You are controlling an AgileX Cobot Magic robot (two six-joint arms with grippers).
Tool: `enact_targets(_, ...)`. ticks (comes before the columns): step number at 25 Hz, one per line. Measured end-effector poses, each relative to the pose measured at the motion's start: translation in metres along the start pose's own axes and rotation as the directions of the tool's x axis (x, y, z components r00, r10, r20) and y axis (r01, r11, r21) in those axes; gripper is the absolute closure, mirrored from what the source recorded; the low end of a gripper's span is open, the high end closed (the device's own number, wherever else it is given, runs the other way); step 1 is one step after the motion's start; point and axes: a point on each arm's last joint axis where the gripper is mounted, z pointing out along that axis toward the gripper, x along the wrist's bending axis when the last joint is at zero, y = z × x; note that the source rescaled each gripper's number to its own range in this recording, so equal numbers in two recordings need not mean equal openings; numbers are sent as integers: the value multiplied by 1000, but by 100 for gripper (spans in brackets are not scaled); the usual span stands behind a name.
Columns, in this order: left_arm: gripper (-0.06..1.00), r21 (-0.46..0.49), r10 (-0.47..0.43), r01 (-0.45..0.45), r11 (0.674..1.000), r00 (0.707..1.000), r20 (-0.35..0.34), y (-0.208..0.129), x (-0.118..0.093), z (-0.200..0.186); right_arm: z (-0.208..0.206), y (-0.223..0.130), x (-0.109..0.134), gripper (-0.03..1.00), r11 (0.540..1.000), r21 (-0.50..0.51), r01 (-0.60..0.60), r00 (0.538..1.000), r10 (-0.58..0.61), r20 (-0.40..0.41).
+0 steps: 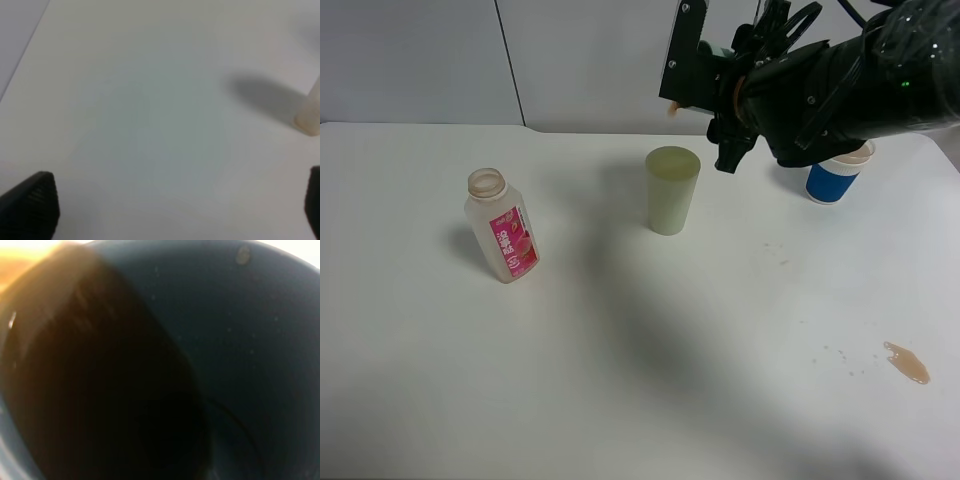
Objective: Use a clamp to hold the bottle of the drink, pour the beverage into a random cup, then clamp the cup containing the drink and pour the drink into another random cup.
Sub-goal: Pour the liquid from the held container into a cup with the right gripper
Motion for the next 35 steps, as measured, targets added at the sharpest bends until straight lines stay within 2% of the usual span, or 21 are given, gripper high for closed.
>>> enact_targets(35,-6,0,0,0,1000,1000,0,0,0,0,0,0,0,95,984,5,177,984,-177,4)
